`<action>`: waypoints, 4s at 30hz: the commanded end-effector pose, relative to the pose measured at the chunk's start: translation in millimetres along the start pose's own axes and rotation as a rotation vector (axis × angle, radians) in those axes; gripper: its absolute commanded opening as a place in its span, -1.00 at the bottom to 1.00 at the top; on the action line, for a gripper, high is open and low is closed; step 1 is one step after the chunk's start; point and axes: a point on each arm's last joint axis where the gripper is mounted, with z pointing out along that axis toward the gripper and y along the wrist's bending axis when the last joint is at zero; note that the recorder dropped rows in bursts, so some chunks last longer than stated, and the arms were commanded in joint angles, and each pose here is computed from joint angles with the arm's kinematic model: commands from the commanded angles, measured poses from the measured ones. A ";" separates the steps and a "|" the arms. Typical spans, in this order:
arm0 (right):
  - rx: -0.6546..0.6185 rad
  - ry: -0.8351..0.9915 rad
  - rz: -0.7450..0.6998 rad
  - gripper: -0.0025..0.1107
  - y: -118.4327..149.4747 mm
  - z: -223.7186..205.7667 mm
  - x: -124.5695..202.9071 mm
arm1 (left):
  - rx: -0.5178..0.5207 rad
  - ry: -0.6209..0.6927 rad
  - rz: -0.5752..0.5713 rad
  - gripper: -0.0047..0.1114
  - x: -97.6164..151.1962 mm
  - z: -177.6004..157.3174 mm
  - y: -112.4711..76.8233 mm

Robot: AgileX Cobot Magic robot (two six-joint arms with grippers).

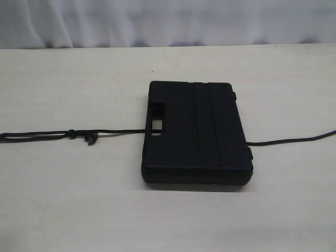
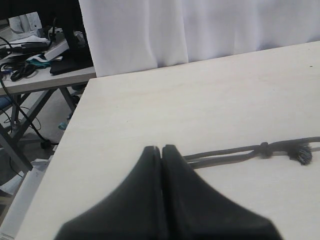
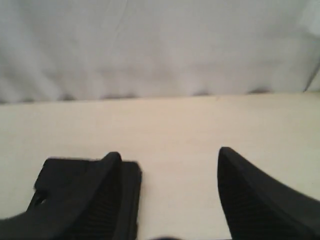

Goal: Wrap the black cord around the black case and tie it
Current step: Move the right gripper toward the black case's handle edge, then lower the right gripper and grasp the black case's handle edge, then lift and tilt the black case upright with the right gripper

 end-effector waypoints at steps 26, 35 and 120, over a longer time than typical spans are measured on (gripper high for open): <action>-0.284 0.658 -0.374 0.00 259.5 229.8 108.3 | -0.001 -0.006 0.000 -0.92 0.1 0.1 -0.1; -0.177 0.739 -0.369 0.00 283.5 276.1 131.1 | -0.001 -0.006 0.000 -0.92 0.1 0.1 -0.1; 0.054 0.637 -0.205 -0.88 108.2 267.3 11.7 | -0.001 -0.007 0.000 -0.92 0.0 0.1 -0.1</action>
